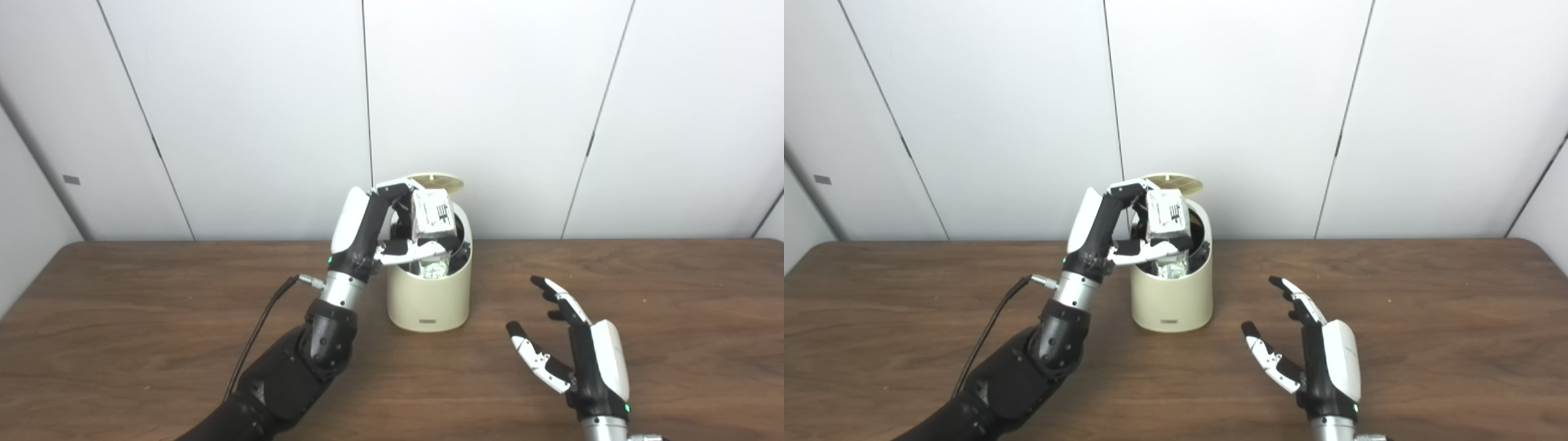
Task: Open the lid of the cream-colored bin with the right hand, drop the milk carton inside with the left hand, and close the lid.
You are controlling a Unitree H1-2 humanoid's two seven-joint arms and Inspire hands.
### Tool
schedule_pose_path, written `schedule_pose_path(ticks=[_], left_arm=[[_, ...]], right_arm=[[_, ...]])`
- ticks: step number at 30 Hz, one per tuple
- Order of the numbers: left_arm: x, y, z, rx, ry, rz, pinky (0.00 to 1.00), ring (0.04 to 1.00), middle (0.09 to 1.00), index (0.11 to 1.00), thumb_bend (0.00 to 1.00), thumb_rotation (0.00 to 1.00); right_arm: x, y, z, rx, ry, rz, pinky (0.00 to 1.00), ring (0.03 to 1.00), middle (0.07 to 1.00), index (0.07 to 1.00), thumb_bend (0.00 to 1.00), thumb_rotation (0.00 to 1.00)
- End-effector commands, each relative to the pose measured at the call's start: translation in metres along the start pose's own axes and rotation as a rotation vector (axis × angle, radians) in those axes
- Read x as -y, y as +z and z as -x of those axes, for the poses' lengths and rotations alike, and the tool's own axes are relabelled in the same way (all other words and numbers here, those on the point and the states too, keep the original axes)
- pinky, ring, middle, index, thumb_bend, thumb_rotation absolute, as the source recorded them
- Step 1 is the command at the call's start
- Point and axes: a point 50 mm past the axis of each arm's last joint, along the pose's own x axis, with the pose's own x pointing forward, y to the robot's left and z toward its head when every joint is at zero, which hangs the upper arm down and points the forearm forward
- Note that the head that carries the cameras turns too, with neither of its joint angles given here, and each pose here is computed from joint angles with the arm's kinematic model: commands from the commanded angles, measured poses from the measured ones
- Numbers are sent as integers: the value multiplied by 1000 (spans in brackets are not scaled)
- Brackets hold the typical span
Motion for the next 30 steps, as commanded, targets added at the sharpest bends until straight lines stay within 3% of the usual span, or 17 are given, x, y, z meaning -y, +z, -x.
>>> schedule_pose_path(ticks=[1,14,18,22,30], left_arm=[[-5,0,-6,14,-11,-15,328,426,493,495,503,0],[-11,-4,-3,6,-11,-30,332,426,493,495,503,0],[-17,-1,-8,48,-6,-80,346,437,482,493,504,0],[-22,2,-13,87,5,-121,380,460,484,475,504,0],[-28,11,-23,135,26,-130,386,458,489,469,505,0]], right_arm=[[-15,3,17,-33,22,-47,699,810,837,815,232,451],[-15,7,16,-48,31,-38,697,810,839,819,231,408],[-16,7,16,-44,31,-39,693,809,839,818,231,385],[-17,6,16,-46,36,-33,700,812,838,819,232,460],[-18,6,15,-39,37,-28,694,807,832,815,229,452]])
